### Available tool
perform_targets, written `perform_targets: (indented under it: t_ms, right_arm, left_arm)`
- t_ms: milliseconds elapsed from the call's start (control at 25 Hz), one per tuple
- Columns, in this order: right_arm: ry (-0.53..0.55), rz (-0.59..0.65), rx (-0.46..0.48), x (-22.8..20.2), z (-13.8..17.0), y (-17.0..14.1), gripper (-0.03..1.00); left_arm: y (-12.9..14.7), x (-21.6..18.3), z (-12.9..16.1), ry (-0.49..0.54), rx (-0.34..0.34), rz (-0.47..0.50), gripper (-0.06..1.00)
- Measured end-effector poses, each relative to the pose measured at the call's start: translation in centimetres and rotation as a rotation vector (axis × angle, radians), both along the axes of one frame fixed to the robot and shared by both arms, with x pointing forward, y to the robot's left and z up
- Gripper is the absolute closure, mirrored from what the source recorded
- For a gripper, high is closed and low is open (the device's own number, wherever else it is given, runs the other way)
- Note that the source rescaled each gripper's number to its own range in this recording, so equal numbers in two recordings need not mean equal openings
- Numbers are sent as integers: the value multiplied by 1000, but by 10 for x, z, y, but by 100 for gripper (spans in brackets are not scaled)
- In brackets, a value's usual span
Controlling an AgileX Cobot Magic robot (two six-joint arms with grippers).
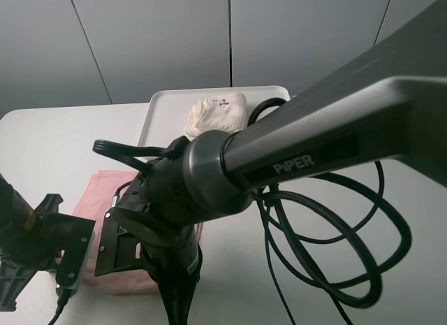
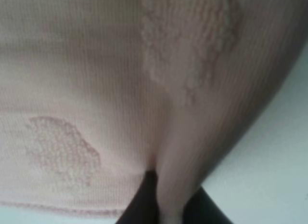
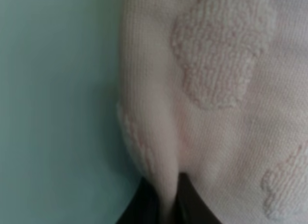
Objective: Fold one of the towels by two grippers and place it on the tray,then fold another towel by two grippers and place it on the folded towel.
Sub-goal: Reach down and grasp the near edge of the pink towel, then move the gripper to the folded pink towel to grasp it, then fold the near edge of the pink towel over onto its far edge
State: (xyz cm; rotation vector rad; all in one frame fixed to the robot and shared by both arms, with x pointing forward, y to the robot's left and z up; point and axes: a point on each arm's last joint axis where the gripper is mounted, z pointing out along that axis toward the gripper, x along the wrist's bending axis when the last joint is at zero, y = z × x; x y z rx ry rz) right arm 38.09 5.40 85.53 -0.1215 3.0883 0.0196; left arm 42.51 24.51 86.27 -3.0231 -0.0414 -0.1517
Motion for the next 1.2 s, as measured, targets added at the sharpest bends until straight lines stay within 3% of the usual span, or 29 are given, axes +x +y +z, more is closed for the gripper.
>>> perform_targets:
  t_ms: [240,440,840,1200]
  right_arm:
    - [1,-24,-1,0,0,0,96]
    - [4,-50,-10,-1,4,-3,97]
    - [-24,-200,36,25,43,-19,97]
    - [-29,-253,22,30,48,-25,97]
  left_arm:
    - [0,0,2,-12,-9,8,92]
    - [-2,1,16,-82,-53,51,92]
    - [-4,3,26,-148,-117,200,92]
    - [-11,8,39,-257,-274,374,92]
